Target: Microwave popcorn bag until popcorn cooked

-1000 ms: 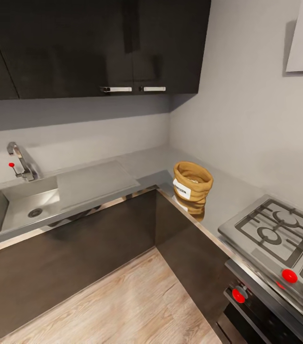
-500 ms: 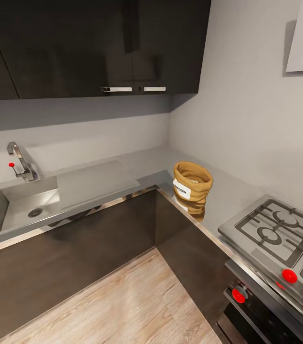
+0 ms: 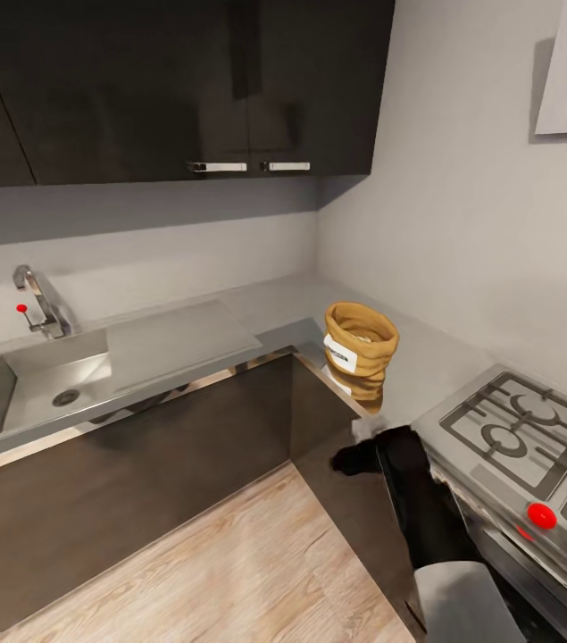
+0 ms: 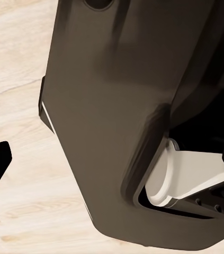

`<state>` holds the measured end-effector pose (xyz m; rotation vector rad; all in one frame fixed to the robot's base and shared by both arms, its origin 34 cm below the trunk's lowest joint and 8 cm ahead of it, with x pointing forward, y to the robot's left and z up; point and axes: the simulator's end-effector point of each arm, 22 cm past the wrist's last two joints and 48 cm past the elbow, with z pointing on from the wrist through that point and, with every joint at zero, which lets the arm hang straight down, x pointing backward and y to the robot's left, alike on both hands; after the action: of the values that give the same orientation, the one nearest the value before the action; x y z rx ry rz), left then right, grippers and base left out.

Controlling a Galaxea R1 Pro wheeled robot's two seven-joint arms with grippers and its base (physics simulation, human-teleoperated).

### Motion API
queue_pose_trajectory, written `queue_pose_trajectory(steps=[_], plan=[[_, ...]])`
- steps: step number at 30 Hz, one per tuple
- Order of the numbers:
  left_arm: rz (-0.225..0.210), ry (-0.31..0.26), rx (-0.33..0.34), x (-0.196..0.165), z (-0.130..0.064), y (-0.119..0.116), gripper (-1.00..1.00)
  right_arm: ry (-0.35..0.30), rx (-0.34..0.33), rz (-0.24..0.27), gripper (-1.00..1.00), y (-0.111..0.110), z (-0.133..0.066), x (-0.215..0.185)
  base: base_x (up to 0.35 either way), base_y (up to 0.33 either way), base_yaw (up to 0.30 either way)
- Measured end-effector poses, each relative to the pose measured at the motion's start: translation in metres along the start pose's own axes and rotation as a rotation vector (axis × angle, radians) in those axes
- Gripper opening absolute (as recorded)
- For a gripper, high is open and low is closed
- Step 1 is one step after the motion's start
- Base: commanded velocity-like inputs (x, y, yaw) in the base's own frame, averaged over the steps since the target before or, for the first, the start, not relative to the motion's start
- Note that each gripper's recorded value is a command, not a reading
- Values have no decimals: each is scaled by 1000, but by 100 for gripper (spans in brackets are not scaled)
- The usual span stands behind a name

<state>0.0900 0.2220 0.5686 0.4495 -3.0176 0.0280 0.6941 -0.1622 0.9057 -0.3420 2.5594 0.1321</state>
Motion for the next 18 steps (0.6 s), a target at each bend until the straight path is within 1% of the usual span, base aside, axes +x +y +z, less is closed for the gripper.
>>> queue_pose_trajectory(steps=[2, 6, 8, 11, 14, 15, 16, 17, 18], plan=[[0, 0, 0, 0, 0, 0, 100, -65, 13, -13, 100, -6, -14, -41, 0, 0, 0], [0, 0, 0, 0, 0, 0, 100, -162, 36, -30, 100, -15, -40, -103, 0, 0, 0], [0, 0, 0, 0, 0, 0, 100, -231, 55, -44, 100, -22, -63, -146, 0, 0, 0], [0, 0, 0, 0, 0, 0, 100, -299, 76, -54, 100, -28, -88, -186, 0, 0, 0], [-1, -1, 1, 0, 0, -1, 100, -380, 96, -69, 100, -33, -124, -237, 0, 0, 0], [0, -1, 1, 0, 0, -1, 100, -392, 98, -73, 100, -34, -131, -251, 0, 0, 0], [1, -2, 3, 0, 0, -2, 100, -390, 104, -77, 100, -37, -135, -263, 0, 0, 0], [1, -2, 3, 0, 0, -2, 100, -377, 127, -77, 100, -50, -135, -266, 0, 0, 0], [1, -2, 3, 0, 0, -2, 100, -352, 159, -75, 100, -72, -134, -267, 0, 0, 0]])
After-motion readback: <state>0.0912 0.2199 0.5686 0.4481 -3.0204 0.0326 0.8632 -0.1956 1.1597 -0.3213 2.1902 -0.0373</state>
